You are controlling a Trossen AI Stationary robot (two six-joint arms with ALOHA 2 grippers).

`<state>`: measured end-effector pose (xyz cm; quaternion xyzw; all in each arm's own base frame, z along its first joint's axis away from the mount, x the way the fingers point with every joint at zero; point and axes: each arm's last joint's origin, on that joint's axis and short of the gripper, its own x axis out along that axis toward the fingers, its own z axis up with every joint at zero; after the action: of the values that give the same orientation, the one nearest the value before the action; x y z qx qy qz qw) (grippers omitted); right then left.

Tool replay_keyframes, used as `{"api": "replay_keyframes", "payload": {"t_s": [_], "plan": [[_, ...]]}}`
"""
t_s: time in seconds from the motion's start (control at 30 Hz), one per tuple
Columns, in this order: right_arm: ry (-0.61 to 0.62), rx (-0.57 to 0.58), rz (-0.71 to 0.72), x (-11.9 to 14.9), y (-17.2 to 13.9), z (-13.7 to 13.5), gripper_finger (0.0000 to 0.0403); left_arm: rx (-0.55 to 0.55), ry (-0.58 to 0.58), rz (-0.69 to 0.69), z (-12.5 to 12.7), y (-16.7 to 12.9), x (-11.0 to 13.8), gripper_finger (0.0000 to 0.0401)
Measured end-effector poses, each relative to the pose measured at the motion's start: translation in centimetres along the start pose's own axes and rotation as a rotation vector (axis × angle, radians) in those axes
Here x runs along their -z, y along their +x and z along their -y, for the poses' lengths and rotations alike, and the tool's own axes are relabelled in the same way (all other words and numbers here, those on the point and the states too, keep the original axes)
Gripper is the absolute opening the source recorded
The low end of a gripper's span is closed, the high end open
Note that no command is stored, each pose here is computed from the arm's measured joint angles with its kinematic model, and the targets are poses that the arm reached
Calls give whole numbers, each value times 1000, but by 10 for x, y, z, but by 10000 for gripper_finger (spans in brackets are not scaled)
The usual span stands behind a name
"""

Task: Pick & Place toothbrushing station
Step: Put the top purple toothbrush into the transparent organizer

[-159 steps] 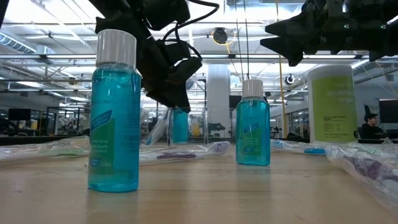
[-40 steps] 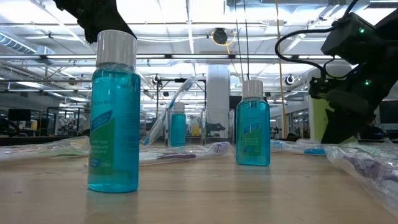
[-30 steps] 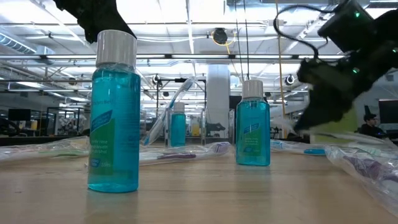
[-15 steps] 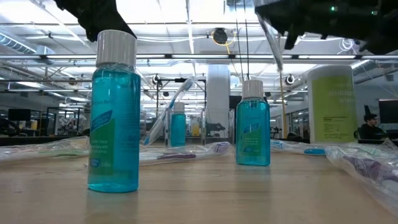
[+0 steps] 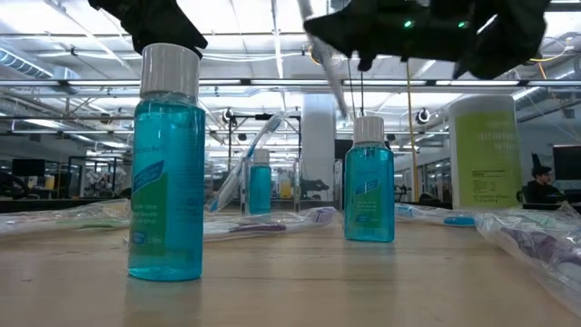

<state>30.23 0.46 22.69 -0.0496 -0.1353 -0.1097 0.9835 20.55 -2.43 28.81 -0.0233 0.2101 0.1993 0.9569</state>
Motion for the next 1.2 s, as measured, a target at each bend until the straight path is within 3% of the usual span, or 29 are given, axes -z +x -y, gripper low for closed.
{"api": "replay_keyframes", "payload": {"t_s": [0.37,0.57,0.97,1.2], "plan": [[133,56,-64,44,21,9,15,-1,4,-6,0,0,1,223],[222,238,-94,63,20,11,15,-1,5,-8,0,0,1,223],[280,240,-176,91,17,8,18,0,3,-9,0,0,1,223],[260,247,-253,99,14,5,56,22,8,-44,0,0,4,223]]}}
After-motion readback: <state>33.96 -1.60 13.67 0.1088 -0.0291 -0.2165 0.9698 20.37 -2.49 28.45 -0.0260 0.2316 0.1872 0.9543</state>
